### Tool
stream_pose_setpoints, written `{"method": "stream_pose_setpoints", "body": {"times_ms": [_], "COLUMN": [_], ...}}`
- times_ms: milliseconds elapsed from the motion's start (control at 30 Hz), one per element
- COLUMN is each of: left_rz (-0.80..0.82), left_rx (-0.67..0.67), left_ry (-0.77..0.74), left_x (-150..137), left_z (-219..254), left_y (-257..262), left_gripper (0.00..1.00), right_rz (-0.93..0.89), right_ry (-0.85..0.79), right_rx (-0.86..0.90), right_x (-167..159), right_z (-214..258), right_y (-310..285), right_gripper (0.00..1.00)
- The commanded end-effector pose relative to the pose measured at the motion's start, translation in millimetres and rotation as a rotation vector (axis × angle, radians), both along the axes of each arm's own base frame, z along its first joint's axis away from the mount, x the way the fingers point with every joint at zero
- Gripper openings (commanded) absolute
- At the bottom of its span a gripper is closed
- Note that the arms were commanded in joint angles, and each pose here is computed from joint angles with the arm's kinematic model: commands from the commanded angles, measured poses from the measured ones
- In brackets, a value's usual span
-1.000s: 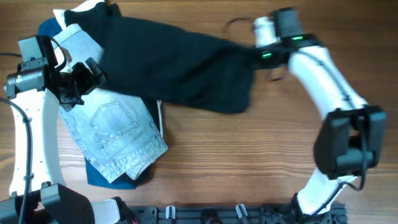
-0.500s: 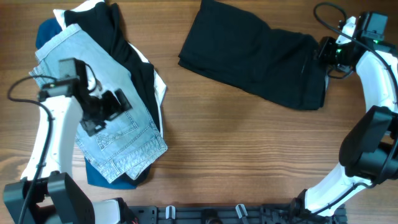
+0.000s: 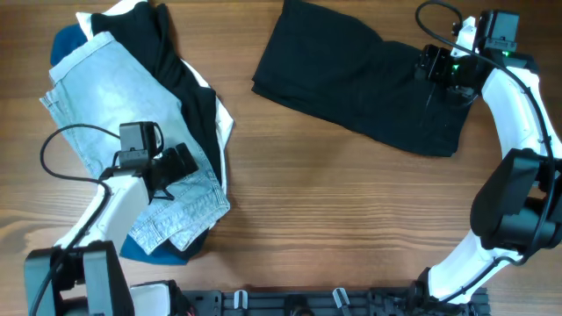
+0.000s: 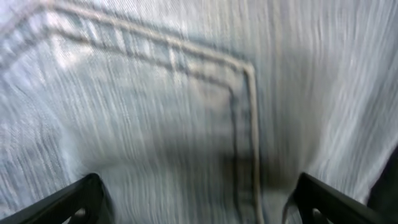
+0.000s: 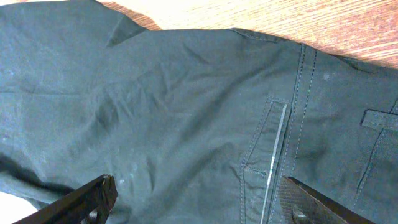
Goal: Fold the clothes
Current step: 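Reach the left gripper to the left end of the black shorts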
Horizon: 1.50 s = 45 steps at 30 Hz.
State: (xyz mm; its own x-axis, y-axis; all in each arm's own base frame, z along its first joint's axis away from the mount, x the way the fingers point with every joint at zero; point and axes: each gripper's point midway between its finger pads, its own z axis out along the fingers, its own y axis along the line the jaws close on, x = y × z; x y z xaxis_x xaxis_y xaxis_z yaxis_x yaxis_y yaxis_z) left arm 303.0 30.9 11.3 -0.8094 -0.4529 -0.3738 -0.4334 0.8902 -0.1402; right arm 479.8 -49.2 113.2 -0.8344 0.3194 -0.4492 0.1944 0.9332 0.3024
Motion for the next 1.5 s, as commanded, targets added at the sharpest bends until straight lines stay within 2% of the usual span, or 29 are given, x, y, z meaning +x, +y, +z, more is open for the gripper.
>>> {"method": "stream_pose_setpoints", "body": {"times_ms": [0, 133, 167, 233, 367, 567, 700, 767, 867, 933, 1000, 1133, 1233, 1333, 1367, 1467], "left_rz": [0.113, 0.264, 0.25, 0.222, 0.349, 0.321, 0.218, 0.124, 0.015, -0.195, -0.343, -0.455, -0.549, -0.604, -0.674, -0.853], "left_rx": [0.239, 0.252, 0.277, 0.358, 0.447, 0.448, 0.433, 0.389, 0.158, -0.01, -0.08, -0.131, -0.173, -0.184, -0.15, -0.02], "left_ry": [0.098, 0.09, 0.088, 0.024, -0.125, -0.139, -0.198, -0.221, -0.383, -0.569, -0.676, -0.615, -0.527, -0.468, -0.458, -0.44], "left_x": [-22.1, -28.5, -29.2, -19.5, -12.3, -4.1, 20.1, 25.2, 29.8, 37.3, 43.9, 64.7, 99.6, 151.0, 178.8, 208.4], "left_z": [-25.6, -30.4, -29.8, -18.0, 9.6, 11.5, 50.7, 93.6, 161.4, 205.3, 229.7, 211.6, 199.0, 193.1, 184.4, 151.7], "left_y": [53.5, 100.6, 114.4, 148.1, 204.2, 196.2, 160.2, 123.8, 50.3, -11.6, -54.4, -97.9, -141.4, -177.1, -194.9, -222.6], "left_gripper": [1.0, 1.0, 0.98, 0.94, 0.96, 1.0, 1.0, 1.0, 1.0, 1.0, 1.0, 1.0, 1.0, 1.0, 1.0, 1.0], "right_rz": [0.011, 0.011, 0.011, 0.011, 0.012, 0.014, 0.053, 0.129, 0.157, 0.192, 0.194, 0.2, 0.204, 0.225, 0.227, 0.227], "right_ry": [-0.048, -0.053, -0.053, -0.053, -0.054, -0.066, -0.07, -0.08, -0.067, -0.06, -0.029, -0.028, -0.065, -0.135, -0.152, -0.134], "right_rx": [0.001, 0.0, 0.0, 0.0, 0.0, -0.001, 0.013, 0.037, 0.046, 0.064, 0.08, 0.091, 0.086, 0.054, 0.044, 0.049], "right_x": [7.5, 8.5, 8.5, 8.5, 9.0, 11.2, 10.1, 6.6, -1.6, -7.8, -16.2, -22.8, -28.0, -33.2, -35.3, -39.0], "right_z": [16.7, 17.3, 17.4, 17.4, 17.6, 19.2, 19.8, 23.0, 26.8, 29.1, 28.2, 36.9, 60.8, 90.4, 98.1, 95.8], "right_y": [2.7, 2.4, 2.5, 2.5, 3.3, 3.9, 9.6, 20.1, 24.9, 30.9, 33.7, 37.0, 38.7, 39.8, 39.6, 40.4], "right_gripper": [0.89, 0.89, 0.89, 0.89, 0.89, 0.89, 0.92, 0.99, 1.0, 1.0, 1.0, 1.0, 1.0, 1.0, 1.0, 1.0]}}
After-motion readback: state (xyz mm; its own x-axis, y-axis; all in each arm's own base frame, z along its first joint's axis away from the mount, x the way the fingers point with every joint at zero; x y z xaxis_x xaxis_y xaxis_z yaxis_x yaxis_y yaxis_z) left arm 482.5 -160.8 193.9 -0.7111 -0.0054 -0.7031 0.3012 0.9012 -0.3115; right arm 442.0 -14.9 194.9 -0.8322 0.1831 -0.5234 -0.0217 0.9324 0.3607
